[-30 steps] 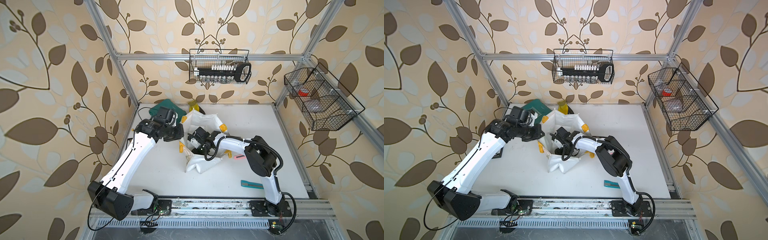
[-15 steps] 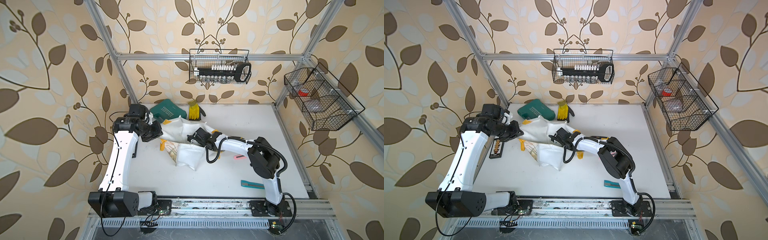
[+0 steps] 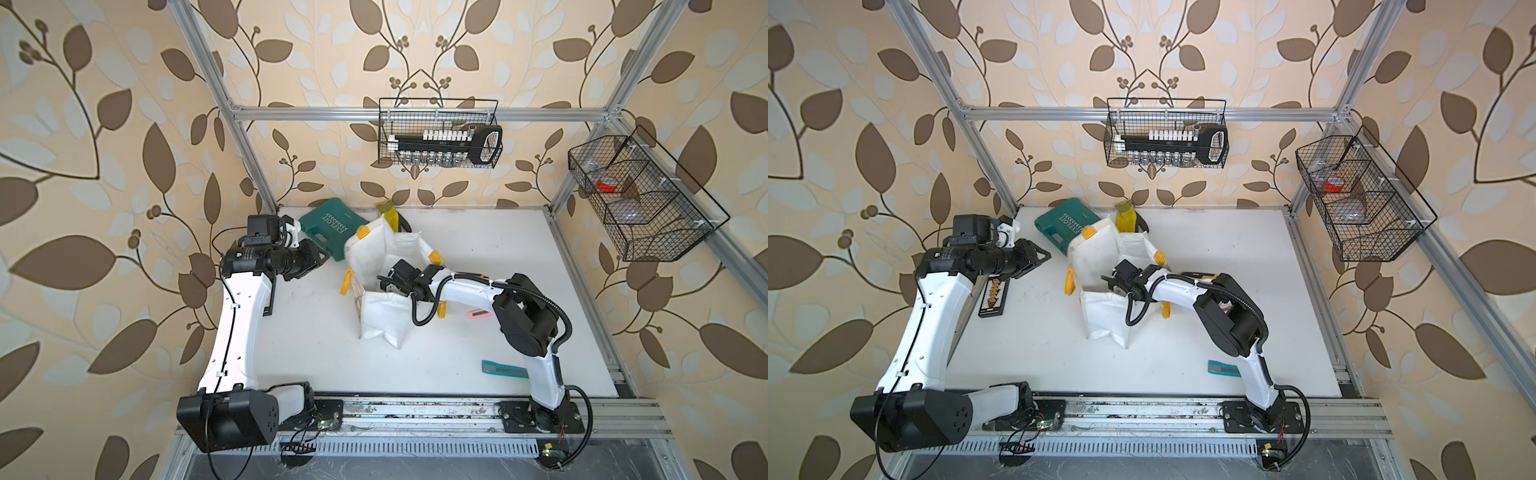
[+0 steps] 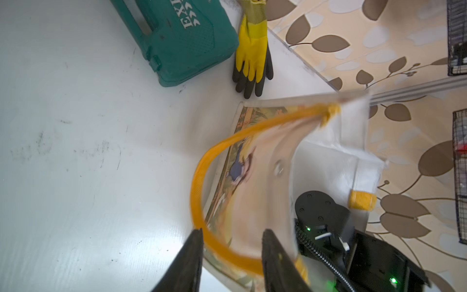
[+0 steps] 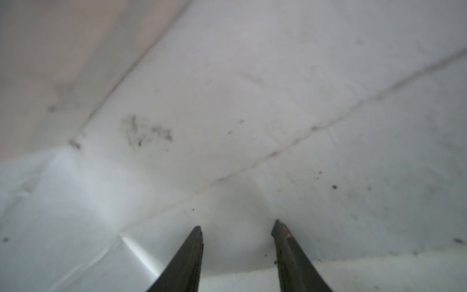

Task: Place the art knife into the pouch
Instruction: Open the pouch at the center of the board.

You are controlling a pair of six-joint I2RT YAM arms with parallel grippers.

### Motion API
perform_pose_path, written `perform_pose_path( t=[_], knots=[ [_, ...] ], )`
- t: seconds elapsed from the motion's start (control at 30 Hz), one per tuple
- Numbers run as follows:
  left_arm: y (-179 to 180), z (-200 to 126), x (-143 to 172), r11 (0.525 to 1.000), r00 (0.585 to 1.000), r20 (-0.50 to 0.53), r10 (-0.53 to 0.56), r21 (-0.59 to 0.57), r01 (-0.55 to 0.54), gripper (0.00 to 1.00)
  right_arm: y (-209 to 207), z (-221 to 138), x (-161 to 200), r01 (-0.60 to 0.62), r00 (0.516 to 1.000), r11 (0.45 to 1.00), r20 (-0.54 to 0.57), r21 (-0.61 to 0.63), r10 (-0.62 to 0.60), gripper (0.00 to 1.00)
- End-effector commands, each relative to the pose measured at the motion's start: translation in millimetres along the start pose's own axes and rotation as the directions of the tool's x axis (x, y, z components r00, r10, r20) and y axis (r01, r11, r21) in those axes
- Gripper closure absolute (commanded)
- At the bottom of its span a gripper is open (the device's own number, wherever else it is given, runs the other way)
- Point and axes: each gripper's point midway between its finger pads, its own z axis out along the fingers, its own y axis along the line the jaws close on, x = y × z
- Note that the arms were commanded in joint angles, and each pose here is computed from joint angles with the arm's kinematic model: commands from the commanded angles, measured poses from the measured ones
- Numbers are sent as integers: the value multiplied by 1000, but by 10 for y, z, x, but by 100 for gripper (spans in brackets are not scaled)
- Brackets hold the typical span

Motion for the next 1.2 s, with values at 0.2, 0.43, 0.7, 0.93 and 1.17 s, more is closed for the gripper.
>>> perform_pose_path(
  t=[0.2, 0.43, 0.7, 0.93, 1.17],
  knots=[
    [-318, 312, 275, 991, 999, -37, 38, 127, -33, 37, -97, 138, 486, -22, 971, 995, -235, 96, 44, 51],
    [-539, 85, 221, 985, 998, 6, 58, 161, -58, 27, -91, 85, 434, -4, 968, 994, -250, 105, 30, 50],
    [-692, 62, 256, 987, 995, -14, 102, 129, -100, 24, 32, 244, 537, 28, 954, 995, -299, 91, 1, 50],
    [-691, 429, 478, 986, 983, -90, 159, 61, -154, 25, 130, 269, 557, 39, 953, 996, -302, 84, -12, 50],
    [-542, 657, 530, 972, 969, -125, 213, -75, -224, 29, 170, 258, 585, 54, 953, 995, -301, 88, -25, 49]
  ],
)
